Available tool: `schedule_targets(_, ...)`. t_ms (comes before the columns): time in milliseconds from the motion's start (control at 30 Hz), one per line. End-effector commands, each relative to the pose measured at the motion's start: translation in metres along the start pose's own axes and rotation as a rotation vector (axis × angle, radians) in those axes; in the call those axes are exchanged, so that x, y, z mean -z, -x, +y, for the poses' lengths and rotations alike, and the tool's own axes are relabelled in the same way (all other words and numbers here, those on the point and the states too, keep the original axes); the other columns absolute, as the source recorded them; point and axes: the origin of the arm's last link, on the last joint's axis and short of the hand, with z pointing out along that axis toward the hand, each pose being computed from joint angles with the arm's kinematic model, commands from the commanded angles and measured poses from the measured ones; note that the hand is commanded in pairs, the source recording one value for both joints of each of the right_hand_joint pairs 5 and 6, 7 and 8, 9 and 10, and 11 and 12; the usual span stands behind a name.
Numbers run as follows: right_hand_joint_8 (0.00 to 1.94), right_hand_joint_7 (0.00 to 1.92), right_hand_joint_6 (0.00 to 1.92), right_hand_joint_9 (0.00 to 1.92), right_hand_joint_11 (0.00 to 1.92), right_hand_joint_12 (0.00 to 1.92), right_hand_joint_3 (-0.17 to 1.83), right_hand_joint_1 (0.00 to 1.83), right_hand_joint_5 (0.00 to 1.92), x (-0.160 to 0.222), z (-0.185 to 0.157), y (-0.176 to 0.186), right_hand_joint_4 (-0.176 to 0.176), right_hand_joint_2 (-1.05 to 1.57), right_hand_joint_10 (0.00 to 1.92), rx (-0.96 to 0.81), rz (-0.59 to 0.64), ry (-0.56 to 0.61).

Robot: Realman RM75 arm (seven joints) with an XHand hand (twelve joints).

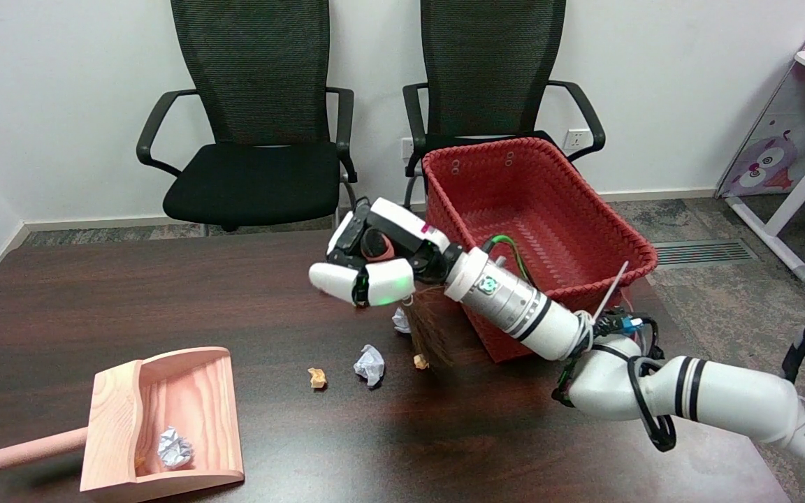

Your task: Sweep the paper ball into the dustpan.

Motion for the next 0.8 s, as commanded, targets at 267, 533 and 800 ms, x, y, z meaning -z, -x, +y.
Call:
schedule_targets(267,1.92,1.92,1.92,1.92,1.92,1.92,0.52,1.04,1.92,-0.008,0.019,-0.01,0.033,1.57,1.92,0.141,-0.05,0.203)
schedule_targets(533,1.92,1.92,1.92,1.92,1.92,1.92,0.49,1.03,1.92,-0.01,0.025,-0.001,0.032,1.57,1.92,0.101,-0.057,0.239)
schedule_targets(800,1.92,1.92,1.92,1.92,1.92,1.92,0.38,1.02,1.92,-0.017,0.038,0.013,0.026,1.57,1.92,-0.039,-0.033,0.241)
